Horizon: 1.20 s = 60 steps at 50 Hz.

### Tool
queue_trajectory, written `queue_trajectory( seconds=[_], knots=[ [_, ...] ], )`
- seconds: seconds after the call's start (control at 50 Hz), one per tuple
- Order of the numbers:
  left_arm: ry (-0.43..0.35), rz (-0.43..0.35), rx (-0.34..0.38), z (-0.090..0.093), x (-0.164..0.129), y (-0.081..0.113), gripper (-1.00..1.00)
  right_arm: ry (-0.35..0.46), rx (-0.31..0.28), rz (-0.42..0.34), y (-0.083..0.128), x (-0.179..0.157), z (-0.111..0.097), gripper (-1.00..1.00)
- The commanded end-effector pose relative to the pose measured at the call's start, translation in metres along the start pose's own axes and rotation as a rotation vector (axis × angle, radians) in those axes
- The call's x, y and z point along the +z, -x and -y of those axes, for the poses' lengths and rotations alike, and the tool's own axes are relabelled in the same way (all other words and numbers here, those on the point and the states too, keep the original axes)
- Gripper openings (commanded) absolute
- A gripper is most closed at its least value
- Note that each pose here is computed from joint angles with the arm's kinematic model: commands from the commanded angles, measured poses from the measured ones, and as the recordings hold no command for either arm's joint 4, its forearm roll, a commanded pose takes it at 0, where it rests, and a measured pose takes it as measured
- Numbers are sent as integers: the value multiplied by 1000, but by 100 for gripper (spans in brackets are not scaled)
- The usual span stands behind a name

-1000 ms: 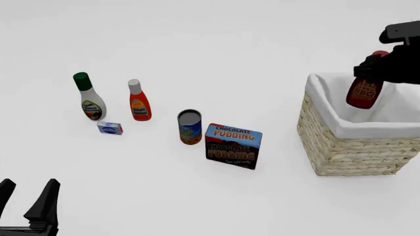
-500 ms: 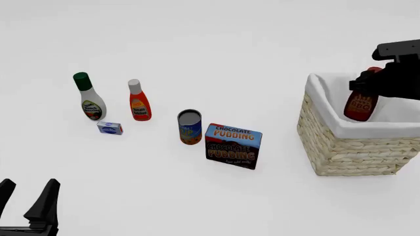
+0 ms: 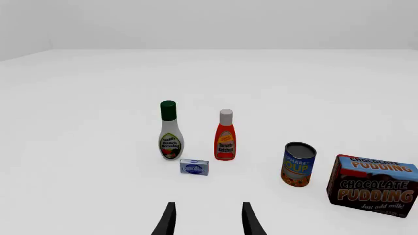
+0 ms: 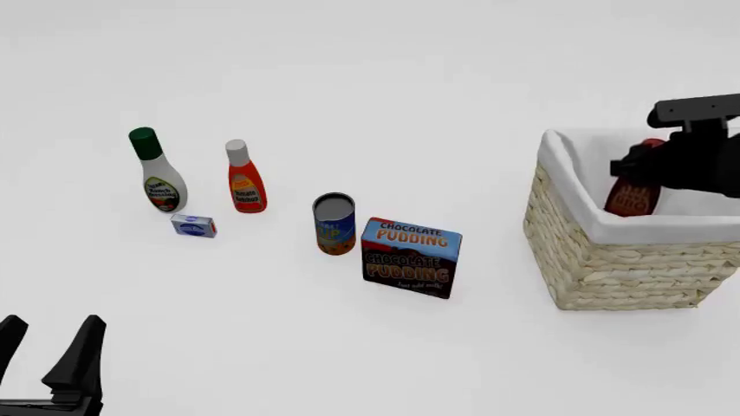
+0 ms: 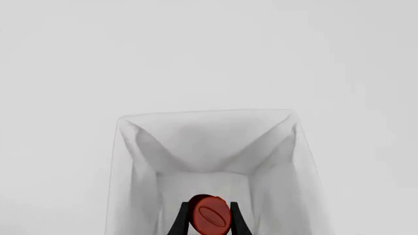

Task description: Pick the bbq sauce and place it in the basket.

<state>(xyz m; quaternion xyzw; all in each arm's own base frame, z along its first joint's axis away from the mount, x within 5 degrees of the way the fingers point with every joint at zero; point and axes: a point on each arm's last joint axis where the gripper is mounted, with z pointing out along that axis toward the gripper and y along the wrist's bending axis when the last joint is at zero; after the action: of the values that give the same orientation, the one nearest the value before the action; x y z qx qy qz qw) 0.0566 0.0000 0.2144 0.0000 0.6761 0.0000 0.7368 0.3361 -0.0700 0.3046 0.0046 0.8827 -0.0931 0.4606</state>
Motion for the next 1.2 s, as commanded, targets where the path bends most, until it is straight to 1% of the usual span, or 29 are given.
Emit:
queue_trajectory(
  seconds=[0.02, 0.74, 0.9, 1.14, 1.16, 1.2],
  knots=[
    [0, 0, 0, 0, 0, 0, 100, -11, 22, -8, -6, 11, 4, -100],
    [0, 0, 0, 0, 0, 0, 100, -3, 25, -61, -25, 52, 1, -100],
    [0, 0, 0, 0, 0, 0, 100, -5, 25, -69, -28, 57, 3, -100],
    [0, 0, 0, 0, 0, 0, 100, -6, 21, -69, -27, 58, 3, -100],
    [0, 0, 0, 0, 0, 0, 100, -4, 22, -69, -27, 58, 3, 100],
    [0, 0, 0, 0, 0, 0, 100, -2, 19, -68, -26, 57, 1, 100]
  ],
)
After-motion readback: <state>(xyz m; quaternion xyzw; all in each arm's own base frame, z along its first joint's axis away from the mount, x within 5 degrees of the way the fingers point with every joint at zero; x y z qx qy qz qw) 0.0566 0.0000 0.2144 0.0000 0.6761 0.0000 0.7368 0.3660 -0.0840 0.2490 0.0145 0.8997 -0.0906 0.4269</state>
